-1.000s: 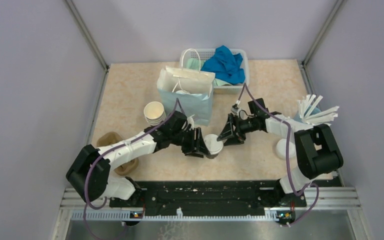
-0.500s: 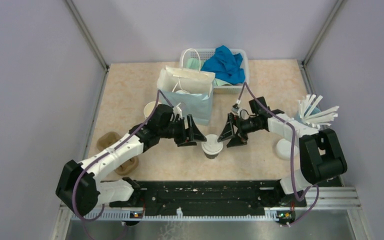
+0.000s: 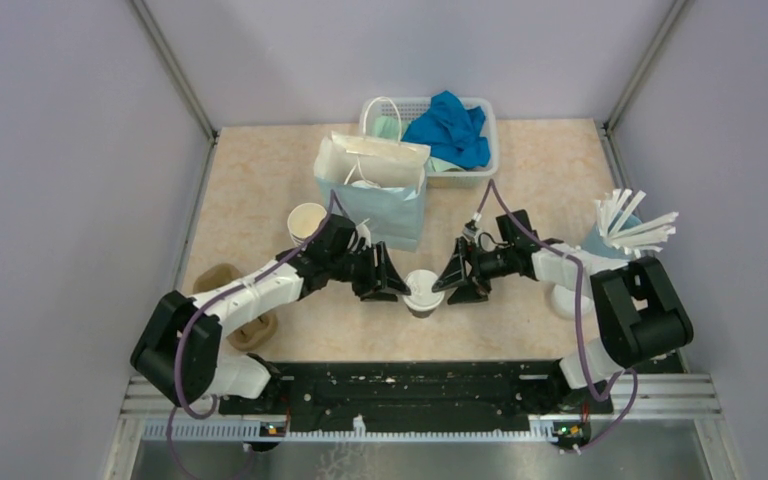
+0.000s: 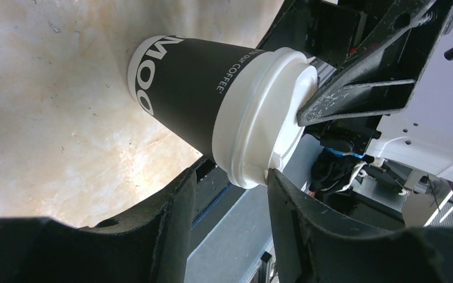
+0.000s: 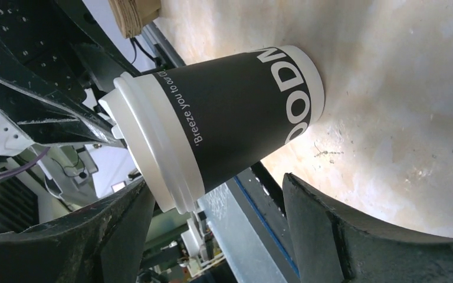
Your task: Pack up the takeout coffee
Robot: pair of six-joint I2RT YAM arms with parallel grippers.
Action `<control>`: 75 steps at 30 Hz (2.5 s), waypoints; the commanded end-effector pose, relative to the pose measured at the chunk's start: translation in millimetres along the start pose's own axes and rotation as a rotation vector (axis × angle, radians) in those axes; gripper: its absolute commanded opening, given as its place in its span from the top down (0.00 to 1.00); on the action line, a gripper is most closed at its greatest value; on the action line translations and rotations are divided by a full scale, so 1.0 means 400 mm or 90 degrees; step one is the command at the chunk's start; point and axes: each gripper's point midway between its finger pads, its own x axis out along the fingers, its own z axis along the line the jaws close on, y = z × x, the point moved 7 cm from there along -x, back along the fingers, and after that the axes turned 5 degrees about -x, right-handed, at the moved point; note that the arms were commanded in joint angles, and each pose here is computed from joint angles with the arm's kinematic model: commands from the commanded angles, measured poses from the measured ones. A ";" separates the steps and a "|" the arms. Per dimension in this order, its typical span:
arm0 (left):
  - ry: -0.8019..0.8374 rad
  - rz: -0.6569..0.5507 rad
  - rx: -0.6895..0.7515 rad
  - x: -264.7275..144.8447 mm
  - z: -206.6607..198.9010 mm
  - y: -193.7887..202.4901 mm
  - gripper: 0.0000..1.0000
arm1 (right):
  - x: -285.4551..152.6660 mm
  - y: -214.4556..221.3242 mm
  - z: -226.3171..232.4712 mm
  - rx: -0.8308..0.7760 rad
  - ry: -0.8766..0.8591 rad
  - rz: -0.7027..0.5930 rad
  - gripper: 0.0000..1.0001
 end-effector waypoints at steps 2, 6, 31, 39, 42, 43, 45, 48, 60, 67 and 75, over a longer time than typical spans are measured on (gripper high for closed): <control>0.022 -0.006 0.040 -0.021 -0.021 0.004 0.42 | -0.022 -0.038 0.033 -0.048 0.008 -0.038 0.23; 0.058 -0.036 0.067 -0.068 -0.081 0.003 0.23 | -0.032 -0.043 0.055 -0.059 -0.002 -0.035 0.22; 0.032 -0.011 -0.017 -0.013 -0.016 0.009 0.58 | -0.023 -0.021 0.046 -0.030 -0.031 -0.056 0.40; 0.031 -0.017 -0.013 -0.020 -0.019 0.010 0.56 | -0.028 -0.019 0.050 -0.029 -0.034 -0.061 0.41; 0.030 -0.022 -0.007 -0.028 -0.028 0.009 0.54 | -0.055 -0.022 0.062 -0.021 -0.049 -0.098 0.41; 0.030 -0.024 -0.006 -0.031 -0.029 0.009 0.54 | -0.061 -0.020 0.062 -0.019 -0.050 -0.104 0.41; 0.029 -0.029 -0.006 -0.031 -0.029 0.007 0.53 | -0.064 -0.013 0.057 -0.017 -0.045 -0.102 0.42; 0.027 -0.023 -0.010 -0.027 -0.026 0.006 0.54 | -0.059 -0.001 0.040 -0.010 -0.040 -0.092 0.46; 0.024 -0.026 -0.016 -0.027 -0.025 -0.005 0.52 | -0.048 0.017 0.012 0.000 -0.025 -0.081 0.54; 0.007 -0.014 -0.020 -0.011 -0.011 -0.010 0.54 | -0.041 0.004 0.023 -0.005 -0.035 -0.082 0.57; -0.033 -0.012 -0.027 -0.001 0.013 -0.012 0.55 | -0.012 0.000 0.005 -0.002 -0.031 -0.071 0.59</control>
